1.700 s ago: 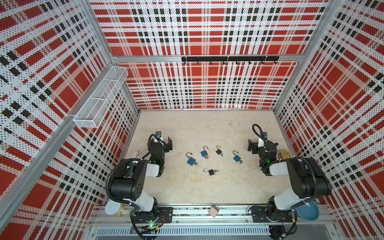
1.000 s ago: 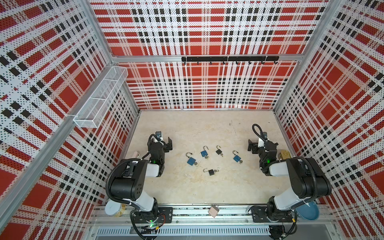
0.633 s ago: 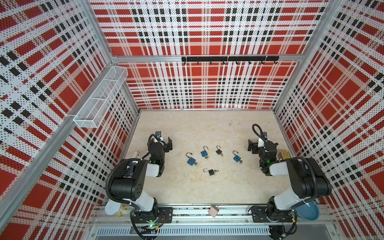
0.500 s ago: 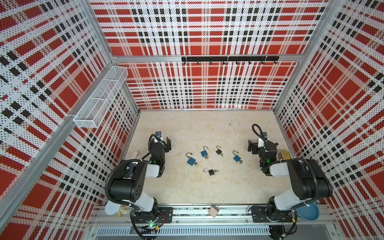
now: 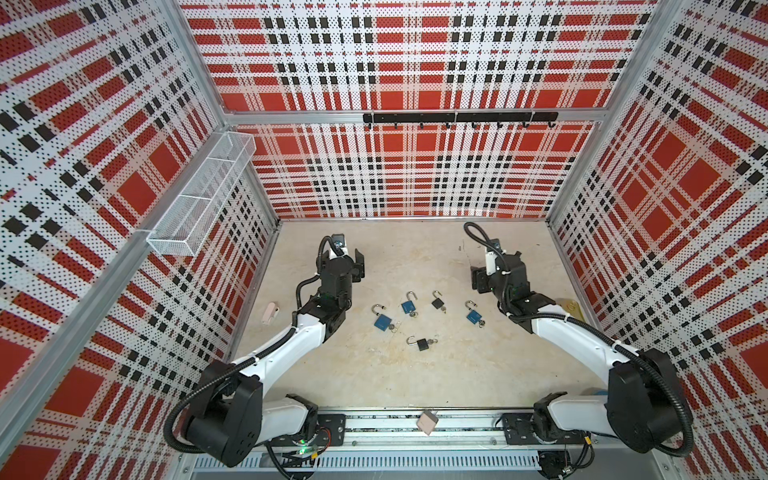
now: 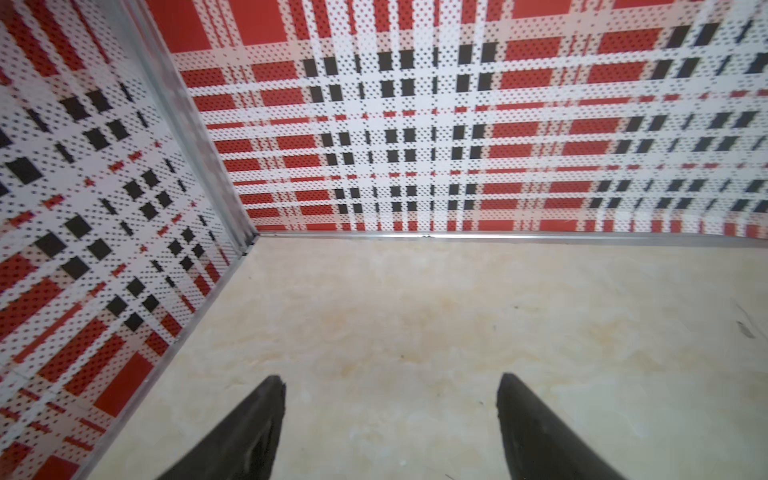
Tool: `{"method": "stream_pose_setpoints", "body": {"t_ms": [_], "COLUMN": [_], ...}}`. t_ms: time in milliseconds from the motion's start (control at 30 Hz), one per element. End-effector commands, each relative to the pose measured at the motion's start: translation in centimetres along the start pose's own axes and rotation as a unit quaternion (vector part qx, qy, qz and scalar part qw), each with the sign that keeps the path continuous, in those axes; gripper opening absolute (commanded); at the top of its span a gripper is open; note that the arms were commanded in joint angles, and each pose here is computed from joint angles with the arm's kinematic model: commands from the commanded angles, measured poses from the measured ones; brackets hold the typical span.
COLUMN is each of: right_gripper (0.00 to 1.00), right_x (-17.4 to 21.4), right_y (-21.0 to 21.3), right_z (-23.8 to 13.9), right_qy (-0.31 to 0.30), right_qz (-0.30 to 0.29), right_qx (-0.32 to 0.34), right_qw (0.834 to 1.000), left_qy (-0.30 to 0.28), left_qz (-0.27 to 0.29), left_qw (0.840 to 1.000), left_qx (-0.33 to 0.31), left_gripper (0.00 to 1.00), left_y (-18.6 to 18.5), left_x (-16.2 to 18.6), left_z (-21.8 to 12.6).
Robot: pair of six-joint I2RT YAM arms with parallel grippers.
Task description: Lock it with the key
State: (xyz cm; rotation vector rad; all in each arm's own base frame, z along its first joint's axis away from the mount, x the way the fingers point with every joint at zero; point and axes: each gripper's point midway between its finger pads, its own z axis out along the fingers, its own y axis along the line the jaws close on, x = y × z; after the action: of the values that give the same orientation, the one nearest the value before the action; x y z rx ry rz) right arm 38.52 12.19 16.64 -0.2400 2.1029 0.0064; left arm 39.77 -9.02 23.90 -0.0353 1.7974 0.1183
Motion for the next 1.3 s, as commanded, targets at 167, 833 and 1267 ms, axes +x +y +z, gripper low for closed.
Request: {"method": "stream_pose_setpoints", "body": {"t_ms": [167, 833, 1267], "right_gripper": [0.73, 0.75, 0.62], "right_x": [7.3, 13.8, 15.3], "right_y": [1.8, 4.3, 5.8], "right_z": [-0.3, 1.2, 1.2], "right_qy": [0.128, 0.224, 0.248], "right_qz": [0.031, 0.055, 0.028], "right_qx": [-0.027, -0.077, -0.087], "right_qw": [0.991, 0.970, 0.964], "left_qy": [0.053, 0.068, 0.074], "left_qz": [-0.034, -0.045, -0.042], "left_qw": [0.996, 0.995, 0.995], "left_qx": [0.061, 0.056, 0.058], "left_gripper": [0.82, 0.82, 0.82], "left_y": [-2.0, -1.8, -2.2], "left_x": [1.0, 2.3, 2.8], "left_z": [-1.8, -1.9, -1.7]}}
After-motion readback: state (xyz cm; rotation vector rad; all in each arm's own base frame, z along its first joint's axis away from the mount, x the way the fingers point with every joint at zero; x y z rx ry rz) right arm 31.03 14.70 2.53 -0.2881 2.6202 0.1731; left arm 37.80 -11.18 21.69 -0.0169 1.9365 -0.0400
